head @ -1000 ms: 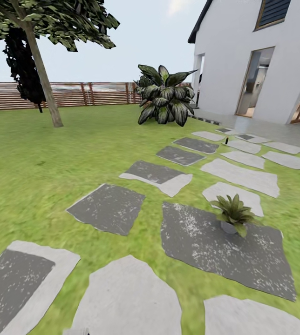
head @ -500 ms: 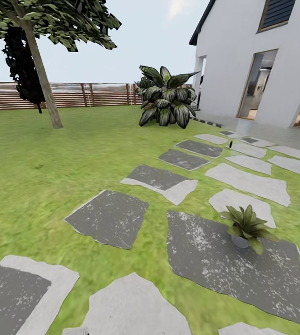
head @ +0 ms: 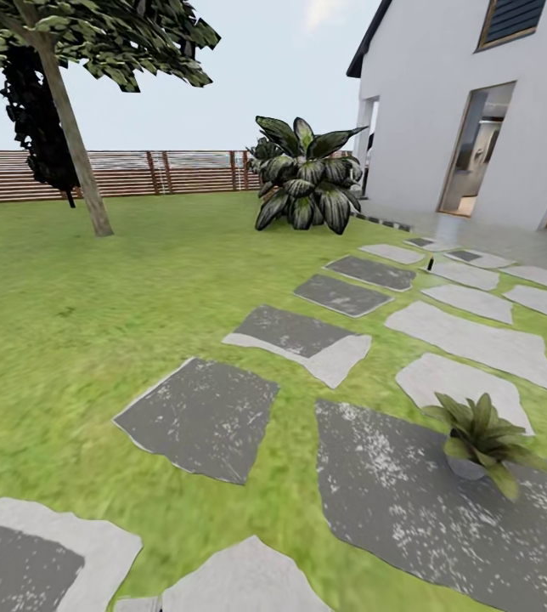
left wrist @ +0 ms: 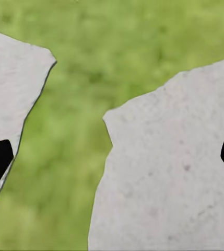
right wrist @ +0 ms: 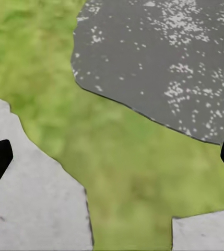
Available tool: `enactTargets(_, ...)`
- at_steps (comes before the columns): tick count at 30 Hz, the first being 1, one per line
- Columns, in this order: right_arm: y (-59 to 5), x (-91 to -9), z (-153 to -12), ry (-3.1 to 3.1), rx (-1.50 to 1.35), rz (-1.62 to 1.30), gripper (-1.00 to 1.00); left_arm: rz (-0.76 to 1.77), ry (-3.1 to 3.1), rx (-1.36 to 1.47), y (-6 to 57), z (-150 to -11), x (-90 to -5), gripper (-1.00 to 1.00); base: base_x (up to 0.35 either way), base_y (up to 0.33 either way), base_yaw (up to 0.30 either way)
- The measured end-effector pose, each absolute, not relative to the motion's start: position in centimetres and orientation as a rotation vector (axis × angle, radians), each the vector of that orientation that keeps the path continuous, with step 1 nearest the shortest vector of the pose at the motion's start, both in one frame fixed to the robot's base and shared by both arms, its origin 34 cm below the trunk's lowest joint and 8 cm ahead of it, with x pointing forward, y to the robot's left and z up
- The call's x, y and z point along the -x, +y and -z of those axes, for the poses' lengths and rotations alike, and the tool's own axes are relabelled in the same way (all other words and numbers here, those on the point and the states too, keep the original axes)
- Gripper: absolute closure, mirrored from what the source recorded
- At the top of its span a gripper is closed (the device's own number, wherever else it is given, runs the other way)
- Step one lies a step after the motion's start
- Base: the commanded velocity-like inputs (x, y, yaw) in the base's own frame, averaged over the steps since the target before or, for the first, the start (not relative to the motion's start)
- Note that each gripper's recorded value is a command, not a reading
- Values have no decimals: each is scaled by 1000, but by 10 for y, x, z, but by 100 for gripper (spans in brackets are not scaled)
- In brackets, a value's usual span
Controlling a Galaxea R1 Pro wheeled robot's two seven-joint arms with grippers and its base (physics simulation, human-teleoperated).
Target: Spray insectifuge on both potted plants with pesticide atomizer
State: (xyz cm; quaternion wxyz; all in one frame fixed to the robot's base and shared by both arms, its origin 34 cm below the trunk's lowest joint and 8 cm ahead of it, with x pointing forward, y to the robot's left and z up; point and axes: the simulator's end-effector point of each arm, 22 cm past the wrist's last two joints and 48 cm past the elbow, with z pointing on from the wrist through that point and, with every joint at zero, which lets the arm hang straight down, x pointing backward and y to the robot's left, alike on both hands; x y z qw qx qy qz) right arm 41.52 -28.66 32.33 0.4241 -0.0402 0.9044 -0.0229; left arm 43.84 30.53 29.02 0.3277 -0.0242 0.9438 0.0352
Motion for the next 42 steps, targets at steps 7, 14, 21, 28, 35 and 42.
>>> enactTargets(7,-287,-415,-323,2263,101,57,-100,-92,2471,63,305,-290,-439,-100,335,120,0)
enactTargets(14,-287,-415,-324,2262,101,57,-100,-91,2471,63,305,-290,-438,-100,335,120,0)
enactTargets(21,-287,-415,-324,2262,101,57,-100,-92,2471,62,305,-290,-439,-100,335,120,0)
enactTargets(28,-286,-415,-324,2262,100,57,-100,-92,2470,63,305,-290,-438,-100,335,120,0)
enactTargets(35,-286,-416,-324,2261,99,57,-100,-91,2471,63,305,-290,-438,-100,335,120,0)
enactTargets(42,-286,-415,-323,2262,99,56,-100,-91,2471,63,305,-290,-438,-100,335,120,-6)
